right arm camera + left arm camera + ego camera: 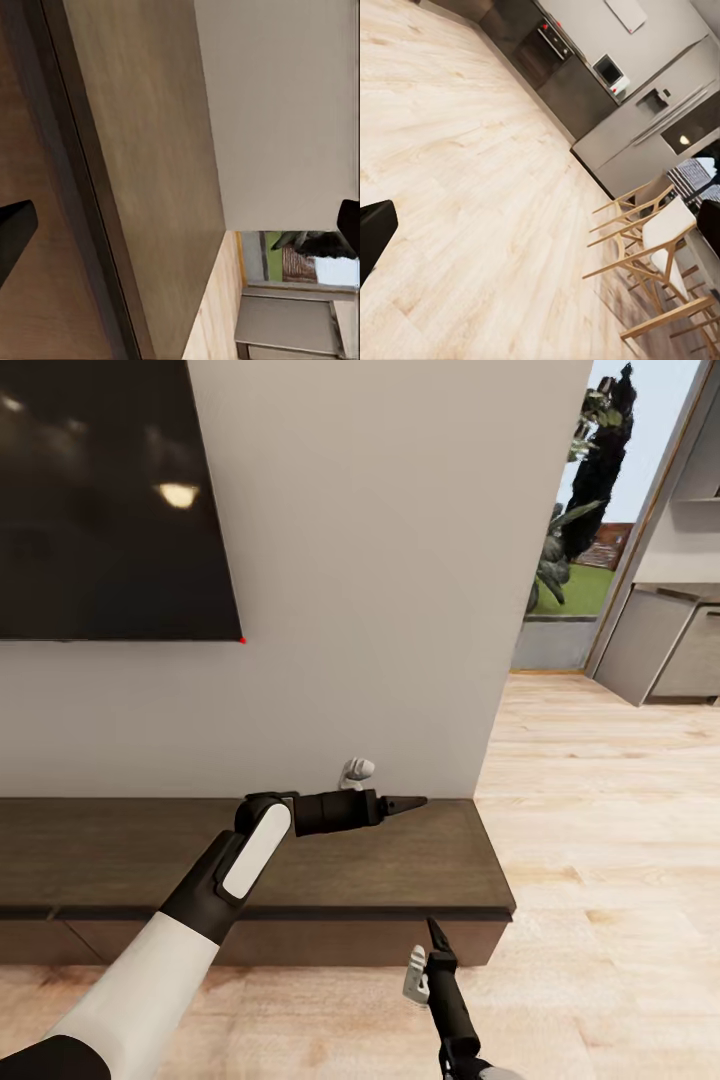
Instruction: Place each of the two pumpkins and all three candles from the living room inside a cabinet in the living room (use any cabinet), then make sure every cabinet is closed, and position the cauldron so it is next to a table in the living room.
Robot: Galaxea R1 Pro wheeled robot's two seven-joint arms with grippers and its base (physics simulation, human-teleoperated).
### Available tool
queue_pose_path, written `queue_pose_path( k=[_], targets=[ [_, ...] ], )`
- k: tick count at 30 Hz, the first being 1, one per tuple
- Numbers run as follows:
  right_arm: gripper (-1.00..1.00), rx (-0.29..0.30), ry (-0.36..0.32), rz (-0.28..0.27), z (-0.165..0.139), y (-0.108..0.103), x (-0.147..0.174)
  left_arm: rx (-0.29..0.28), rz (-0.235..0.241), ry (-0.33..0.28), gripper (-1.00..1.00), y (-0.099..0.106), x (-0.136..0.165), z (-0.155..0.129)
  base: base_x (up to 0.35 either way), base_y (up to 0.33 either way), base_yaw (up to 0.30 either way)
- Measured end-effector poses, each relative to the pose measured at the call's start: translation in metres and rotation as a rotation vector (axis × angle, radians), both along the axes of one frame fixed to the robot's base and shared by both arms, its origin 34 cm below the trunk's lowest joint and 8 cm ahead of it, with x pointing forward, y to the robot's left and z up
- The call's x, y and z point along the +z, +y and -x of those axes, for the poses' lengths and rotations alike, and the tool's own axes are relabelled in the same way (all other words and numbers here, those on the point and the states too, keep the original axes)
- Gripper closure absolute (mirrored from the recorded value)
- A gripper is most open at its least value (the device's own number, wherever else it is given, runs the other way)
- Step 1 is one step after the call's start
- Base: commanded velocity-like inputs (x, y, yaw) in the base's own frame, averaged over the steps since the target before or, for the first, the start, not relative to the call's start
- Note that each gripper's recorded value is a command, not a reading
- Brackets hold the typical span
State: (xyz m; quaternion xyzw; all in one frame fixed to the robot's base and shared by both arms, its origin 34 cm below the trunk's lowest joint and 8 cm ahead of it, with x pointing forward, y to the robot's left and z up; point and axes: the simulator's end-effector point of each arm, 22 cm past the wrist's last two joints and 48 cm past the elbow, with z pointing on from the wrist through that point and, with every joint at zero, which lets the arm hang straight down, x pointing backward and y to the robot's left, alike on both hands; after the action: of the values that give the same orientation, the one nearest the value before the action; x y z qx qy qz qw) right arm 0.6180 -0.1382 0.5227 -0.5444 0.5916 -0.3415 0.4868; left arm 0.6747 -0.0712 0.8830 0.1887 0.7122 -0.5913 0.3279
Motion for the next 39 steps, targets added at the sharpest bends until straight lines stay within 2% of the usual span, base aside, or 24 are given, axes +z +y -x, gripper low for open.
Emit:
queue_pose_path(
  k=[6,9,15,21,28,39],
  targets=[
    [-1.00,-0.022,-0.040,0.047,-0.015,-0.008,0.001,-0.005,0.022,0.006,-1.00,-0.001,-0.007,0.003,0.000,0.000,0.000],
    [-1.00,-0.025,-0.062,0.052,-0.016,-0.009,-0.001,-0.009,0.033,0.009,-1.00,-0.001,-0.010,0.005,0.000,0.000,0.000],
    [-1.00,-0.022,-0.061,0.060,-0.018,-0.009,-0.012,-0.010,0.035,0.012,-1.00,-0.002,-0.022,0.008,0.000,0.000,0.000],
    [-1.00,-0.029,-0.007,0.062,-0.013,-0.015,-0.037,-0.010,0.034,0.014,-1.00,-0.001,-0.035,0.010,0.000,0.000,0.000],
    [-1.00,-0.033,-0.001,0.055,-0.009,-0.013,-0.052,-0.011,0.033,0.013,-1.00,-0.001,-0.049,0.013,0.000,0.000,0.000],
    [-1.00,-0.036,-0.004,0.054,-0.006,-0.015,-0.075,-0.005,0.031,0.003,-1.00,0.003,-0.071,0.016,-0.194,0.000,0.000]
  ],
)
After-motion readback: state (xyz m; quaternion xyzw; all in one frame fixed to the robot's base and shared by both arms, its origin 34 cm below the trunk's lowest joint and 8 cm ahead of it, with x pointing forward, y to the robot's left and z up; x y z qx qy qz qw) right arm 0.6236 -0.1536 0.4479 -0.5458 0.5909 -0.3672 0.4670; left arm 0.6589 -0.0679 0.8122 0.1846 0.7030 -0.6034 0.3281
